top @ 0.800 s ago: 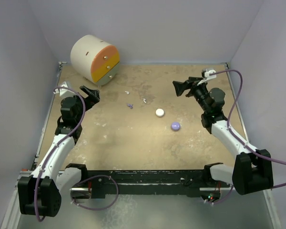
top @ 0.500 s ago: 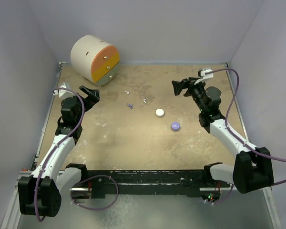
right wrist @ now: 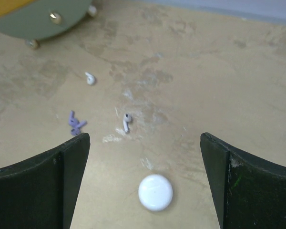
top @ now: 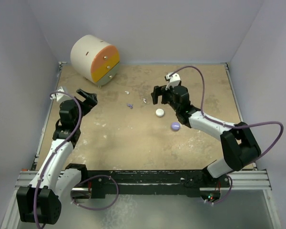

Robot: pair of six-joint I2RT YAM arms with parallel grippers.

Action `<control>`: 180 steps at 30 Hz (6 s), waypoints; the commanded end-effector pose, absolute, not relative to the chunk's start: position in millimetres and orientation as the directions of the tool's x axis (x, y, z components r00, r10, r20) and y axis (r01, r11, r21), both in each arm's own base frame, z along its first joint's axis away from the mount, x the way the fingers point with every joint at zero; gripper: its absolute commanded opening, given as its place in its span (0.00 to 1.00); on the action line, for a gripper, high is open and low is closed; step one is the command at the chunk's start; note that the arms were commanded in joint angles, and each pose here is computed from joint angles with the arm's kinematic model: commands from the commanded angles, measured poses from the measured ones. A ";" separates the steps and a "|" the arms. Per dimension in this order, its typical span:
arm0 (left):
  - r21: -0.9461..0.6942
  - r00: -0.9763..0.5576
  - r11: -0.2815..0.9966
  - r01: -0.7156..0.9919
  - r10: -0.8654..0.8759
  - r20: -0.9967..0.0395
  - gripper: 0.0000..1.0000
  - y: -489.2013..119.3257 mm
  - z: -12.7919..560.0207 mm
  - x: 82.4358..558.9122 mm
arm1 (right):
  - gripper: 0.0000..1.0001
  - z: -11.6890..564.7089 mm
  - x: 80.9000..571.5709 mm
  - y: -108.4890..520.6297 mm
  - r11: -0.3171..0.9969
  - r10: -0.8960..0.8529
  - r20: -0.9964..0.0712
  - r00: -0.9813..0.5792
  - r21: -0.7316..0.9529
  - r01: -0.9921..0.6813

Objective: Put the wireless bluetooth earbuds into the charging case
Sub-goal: Pick up the charging case at the center of the board.

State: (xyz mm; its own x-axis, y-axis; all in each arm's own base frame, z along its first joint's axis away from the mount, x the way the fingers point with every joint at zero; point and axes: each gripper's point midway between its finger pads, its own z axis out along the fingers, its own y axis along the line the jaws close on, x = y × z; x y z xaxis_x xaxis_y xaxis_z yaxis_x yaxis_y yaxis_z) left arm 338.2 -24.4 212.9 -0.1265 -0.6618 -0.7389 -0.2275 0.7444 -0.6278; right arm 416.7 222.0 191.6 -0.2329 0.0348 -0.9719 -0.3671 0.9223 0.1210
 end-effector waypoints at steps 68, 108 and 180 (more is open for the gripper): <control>-0.628 -0.327 0.778 -0.017 -0.598 -0.732 0.95 -111.2 186.9 348.8 | 0.27 24.8 379.8 216.3 0.973 -0.155 -0.729 -0.667 0.004 -0.230; -0.870 -0.404 0.370 0.327 -0.777 -0.483 0.62 -200.8 190.1 333.3 | 0.00 167.2 336.5 372.8 0.487 -0.222 -0.974 -0.050 -0.066 -0.871; -0.880 -0.310 0.349 0.322 -0.839 -0.447 0.00 -212.3 185.5 336.9 | 0.90 208.8 316.8 377.5 0.489 -0.048 -0.990 -0.132 0.092 -0.867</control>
